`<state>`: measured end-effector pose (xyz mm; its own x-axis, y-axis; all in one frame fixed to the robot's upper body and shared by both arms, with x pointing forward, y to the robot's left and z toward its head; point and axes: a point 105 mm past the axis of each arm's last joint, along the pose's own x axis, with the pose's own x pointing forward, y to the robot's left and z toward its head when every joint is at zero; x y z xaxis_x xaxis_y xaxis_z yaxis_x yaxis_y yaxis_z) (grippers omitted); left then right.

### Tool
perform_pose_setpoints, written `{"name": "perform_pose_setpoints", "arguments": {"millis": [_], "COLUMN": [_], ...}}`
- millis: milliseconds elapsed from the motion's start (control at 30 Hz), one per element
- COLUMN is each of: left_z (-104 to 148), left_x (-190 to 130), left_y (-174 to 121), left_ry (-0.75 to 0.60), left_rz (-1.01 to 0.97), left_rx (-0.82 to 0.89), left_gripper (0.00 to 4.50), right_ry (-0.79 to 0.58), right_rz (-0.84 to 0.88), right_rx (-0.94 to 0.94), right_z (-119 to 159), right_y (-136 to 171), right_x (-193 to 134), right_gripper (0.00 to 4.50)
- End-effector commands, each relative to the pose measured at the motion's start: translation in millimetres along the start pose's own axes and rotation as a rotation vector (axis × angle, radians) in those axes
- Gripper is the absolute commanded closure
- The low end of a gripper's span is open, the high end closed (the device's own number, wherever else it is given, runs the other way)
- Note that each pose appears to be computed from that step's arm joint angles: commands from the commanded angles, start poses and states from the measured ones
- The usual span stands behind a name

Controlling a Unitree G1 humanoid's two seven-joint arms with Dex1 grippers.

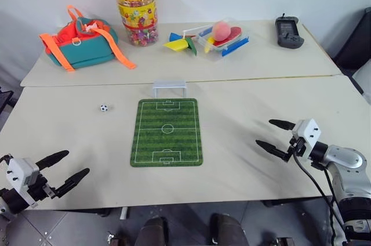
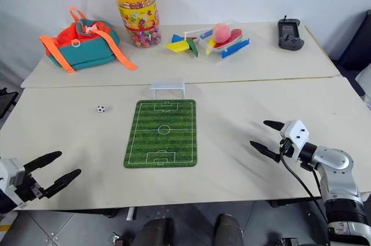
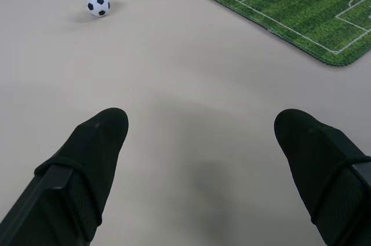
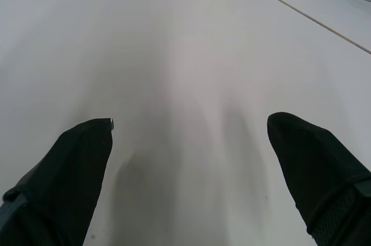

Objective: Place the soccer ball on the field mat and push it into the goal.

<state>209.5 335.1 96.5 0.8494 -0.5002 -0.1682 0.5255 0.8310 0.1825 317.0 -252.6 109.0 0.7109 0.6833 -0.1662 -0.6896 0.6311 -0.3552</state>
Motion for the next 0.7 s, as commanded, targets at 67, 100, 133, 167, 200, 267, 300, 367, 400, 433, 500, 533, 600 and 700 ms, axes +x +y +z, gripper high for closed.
{"name": "perform_pose_setpoints", "arguments": {"millis": [67, 100, 133, 167, 200, 267, 300, 367, 400, 433, 500, 533, 600, 700], "left_z": [5.6, 6.0, 6.1, 6.7, 8.6, 12.2, 13.6, 16.0, 16.8, 17.9, 23.4, 27.1, 37.4, 48.2], "left_x": [-4.6, -4.7, -4.8, -4.6, -4.7, -4.7, -4.6, -3.0, -2.1, -1.2, 3.4, 6.5, 15.2, 27.7], "left_y": [3.6, 4.8, 6.1, 6.4, 7.9, 9.5, 10.2, 12.9, 13.8, 14.4, 23.3, 29.8, 37.1, 47.0], "left_ry": [0.001, -0.002, 0.000, -0.002, -0.009, -0.017, -0.017, -0.006, -0.001, 0.001, -0.013, -0.023, -0.059, -0.085], "left_rz": [0.011, 0.026, 0.039, 0.044, 0.054, 0.064, 0.069, 0.087, 0.093, 0.099, 0.140, 0.172, 0.184, 0.212], "left_rx": [0.020, 0.011, 0.008, 0.011, 0.007, 0.015, 0.020, 0.028, 0.031, 0.036, 0.020, 0.011, -0.001, 0.024], "left_gripper": [0.02, 0.02, 0.02, 0.02, 0.02, 0.02, 0.02, 0.02, 0.02, 0.02, 0.02, 0.02, 0.02, 0.02], "right_ry": [-0.031, -0.031, -0.031, -0.031, -0.032, -0.034, -0.034, -0.038, -0.040, -0.045, -0.075, -0.089, -0.110, -0.132], "right_rz": [-0.011, -0.009, -0.005, -0.001, 0.005, 0.015, 0.022, 0.036, 0.042, 0.051, 0.063, 0.068, 0.099, 0.152], "right_rx": [-0.020, -0.017, -0.015, -0.014, -0.012, -0.013, -0.013, -0.006, -0.002, 0.003, 0.017, 0.028, 0.050, 0.042], "right_z": [10.0, 9.9, 9.9, 9.7, 9.8, 10.3, 10.5, 12.2, 13.0, 14.2, 20.6, 23.7, 29.5, 35.8], "right_y": [-4.7, -4.5, -4.1, -3.6, -2.8, -1.9, -1.4, -0.9, -0.6, 0.0, 0.1, 0.2, 4.0, 12.6], "right_x": [-2.2, -2.1, -2.0, -2.0, -2.2, -2.6, -2.9, -3.3, -3.4, -4.0, -5.4, -6.0, -8.2, -11.9], "right_gripper": [0.00, 0.00, 0.00, 0.00, 0.00, 0.00, 0.00, 0.00, 0.00, 0.00, 0.00, 0.00, 0.00, 0.00]}}
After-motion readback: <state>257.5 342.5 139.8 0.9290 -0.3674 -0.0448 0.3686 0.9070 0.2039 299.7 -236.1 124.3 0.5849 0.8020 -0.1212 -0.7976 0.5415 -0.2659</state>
